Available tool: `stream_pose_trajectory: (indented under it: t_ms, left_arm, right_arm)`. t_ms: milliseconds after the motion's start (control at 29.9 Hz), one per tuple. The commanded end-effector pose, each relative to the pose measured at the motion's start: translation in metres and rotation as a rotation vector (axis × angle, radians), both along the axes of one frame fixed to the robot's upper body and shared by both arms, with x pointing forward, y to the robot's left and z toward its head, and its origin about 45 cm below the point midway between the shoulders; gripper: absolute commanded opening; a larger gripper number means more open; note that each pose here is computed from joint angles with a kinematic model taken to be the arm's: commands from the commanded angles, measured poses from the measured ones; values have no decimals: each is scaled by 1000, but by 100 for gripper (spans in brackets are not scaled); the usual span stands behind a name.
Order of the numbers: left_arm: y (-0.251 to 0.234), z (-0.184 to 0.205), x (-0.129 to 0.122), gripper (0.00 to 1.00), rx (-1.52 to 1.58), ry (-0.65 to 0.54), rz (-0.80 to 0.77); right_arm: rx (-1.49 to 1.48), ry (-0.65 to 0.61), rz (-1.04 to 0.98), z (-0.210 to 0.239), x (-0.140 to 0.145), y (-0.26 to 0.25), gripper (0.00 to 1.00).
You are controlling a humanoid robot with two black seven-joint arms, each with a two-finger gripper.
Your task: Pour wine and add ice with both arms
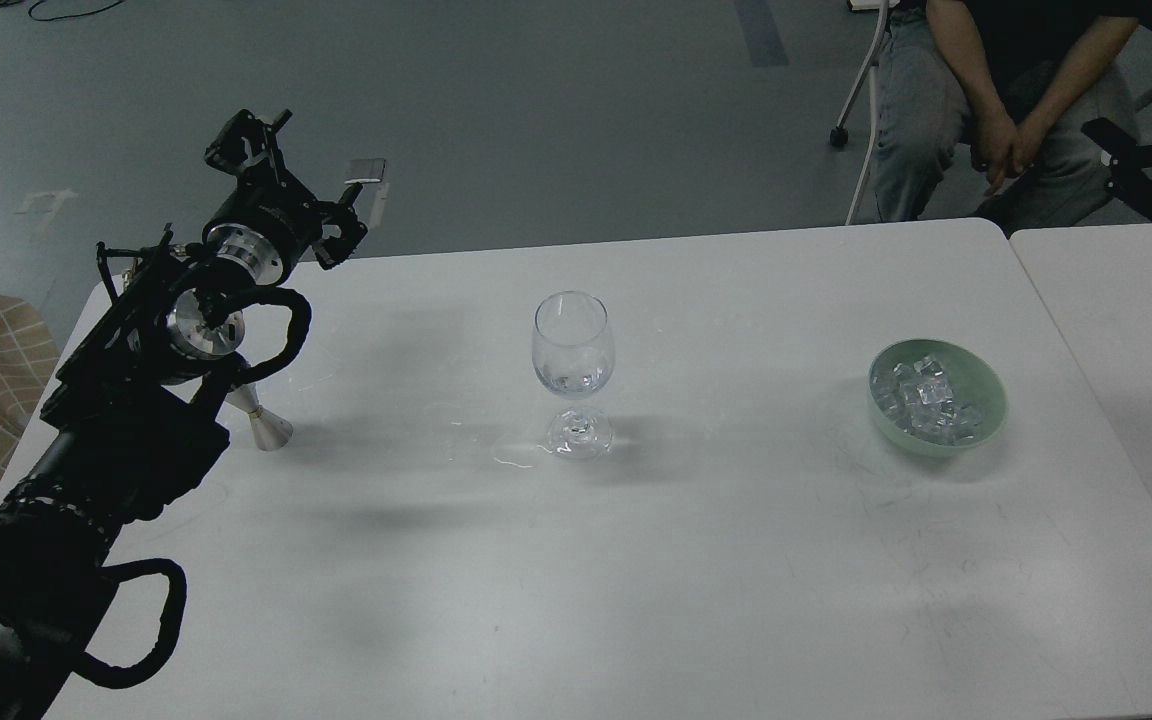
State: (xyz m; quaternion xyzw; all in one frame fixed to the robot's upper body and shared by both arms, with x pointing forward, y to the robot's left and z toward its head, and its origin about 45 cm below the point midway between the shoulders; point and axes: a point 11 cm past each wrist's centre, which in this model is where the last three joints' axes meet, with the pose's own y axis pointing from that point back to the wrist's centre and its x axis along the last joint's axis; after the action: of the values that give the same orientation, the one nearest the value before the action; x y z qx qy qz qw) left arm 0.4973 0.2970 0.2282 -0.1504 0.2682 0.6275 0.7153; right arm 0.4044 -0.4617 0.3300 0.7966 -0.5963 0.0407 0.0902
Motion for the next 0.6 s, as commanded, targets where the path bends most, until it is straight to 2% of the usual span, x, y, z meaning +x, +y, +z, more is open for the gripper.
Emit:
stream_pose_trajectory:
  t_ms: [0, 234, 568]
  left_arm:
    - [-4, 1, 1, 98, 1, -2, -5]
    - [-16, -4, 0, 98, -7, 3, -26]
    - [-39, -10, -1, 98, -33, 12, -50]
  right_arm:
    - [-218, 16, 13, 23, -16, -19, 100]
    - [-552, 62, 82, 55, -43, -36, 100]
    - [-900, 120, 276, 43, -57, -9, 100]
